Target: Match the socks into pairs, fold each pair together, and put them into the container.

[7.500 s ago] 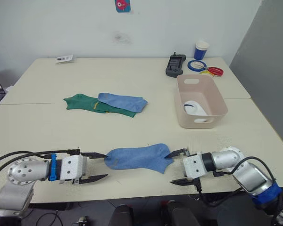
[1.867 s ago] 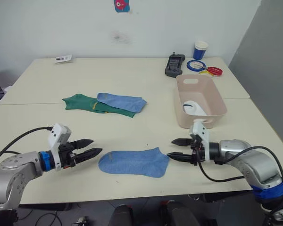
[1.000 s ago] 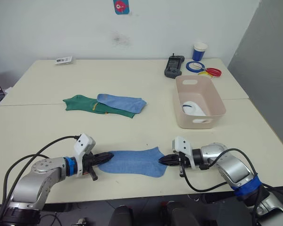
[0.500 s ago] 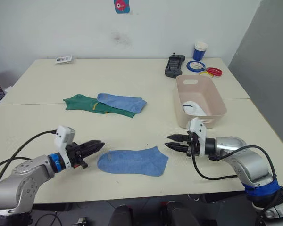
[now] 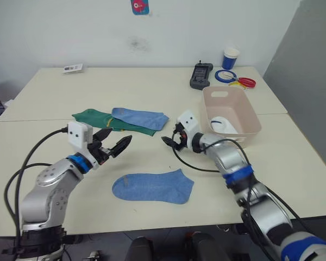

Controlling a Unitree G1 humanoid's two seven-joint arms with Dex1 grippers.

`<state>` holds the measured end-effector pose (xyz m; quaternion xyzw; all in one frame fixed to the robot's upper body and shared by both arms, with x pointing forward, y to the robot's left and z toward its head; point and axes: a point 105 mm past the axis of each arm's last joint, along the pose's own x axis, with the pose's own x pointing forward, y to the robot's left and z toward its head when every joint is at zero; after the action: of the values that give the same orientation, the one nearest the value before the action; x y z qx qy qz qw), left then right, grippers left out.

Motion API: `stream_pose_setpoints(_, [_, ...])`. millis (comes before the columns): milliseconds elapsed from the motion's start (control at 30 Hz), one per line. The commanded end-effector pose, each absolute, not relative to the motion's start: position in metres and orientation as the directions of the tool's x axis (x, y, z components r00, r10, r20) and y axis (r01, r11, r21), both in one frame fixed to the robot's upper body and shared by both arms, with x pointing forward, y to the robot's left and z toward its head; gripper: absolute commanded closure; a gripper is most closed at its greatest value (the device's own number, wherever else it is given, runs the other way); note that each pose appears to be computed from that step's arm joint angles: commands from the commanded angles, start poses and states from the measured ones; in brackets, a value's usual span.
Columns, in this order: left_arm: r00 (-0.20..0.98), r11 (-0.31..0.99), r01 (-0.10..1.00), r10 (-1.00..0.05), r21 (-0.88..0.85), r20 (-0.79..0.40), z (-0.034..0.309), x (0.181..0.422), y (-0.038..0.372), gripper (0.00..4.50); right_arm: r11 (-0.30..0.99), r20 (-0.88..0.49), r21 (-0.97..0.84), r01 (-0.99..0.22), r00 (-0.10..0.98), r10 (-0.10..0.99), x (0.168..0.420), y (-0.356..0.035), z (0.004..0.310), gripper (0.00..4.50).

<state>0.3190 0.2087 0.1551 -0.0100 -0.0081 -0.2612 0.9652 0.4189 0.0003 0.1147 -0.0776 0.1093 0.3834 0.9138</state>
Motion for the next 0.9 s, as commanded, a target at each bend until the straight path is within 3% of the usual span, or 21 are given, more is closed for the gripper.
stream_pose_setpoints(33, [0.857, 0.862, 0.506, -0.508, 0.046, 0.086, 0.17, 0.317, 0.204, 0.03, 0.74, -0.236, 0.032, -0.671, 0.715, 0.658, 0.434, 0.003, 0.12, 0.01])
stream_pose_setpoints(400, [0.836, 0.837, 0.532, -0.543, 0.124, 0.081, 0.171, 0.31, 0.191, 0.03, 0.742, -0.187, 0.348, -0.573, 0.733, 0.654, 0.44, 0.029, 0.135, 0.01])
stream_pose_setpoints(467, [0.835, 0.836, 0.534, -0.545, 0.126, 0.082, 0.171, 0.309, 0.189, 0.03, 0.738, -0.174, 0.342, -0.582, 0.732, 0.658, 0.44, 0.033, 0.139, 0.01])
stream_pose_setpoints(633, [0.855, 0.845, 0.5, -0.517, 0.189, 0.051, 0.169, 0.315, 0.193, 0.0, 0.772, -0.189, 0.229, -0.593, 0.751, 0.633, 0.442, 0.03, 0.139, 1.23])
stream_pose_setpoints(900, [0.838, 0.793, 0.524, -0.544, 0.31, -0.024, 0.155, 0.331, 0.186, 0.0, 0.72, -0.113, 0.136, -0.68, 0.712, 0.693, 0.443, 0.011, 0.154, 1.23])
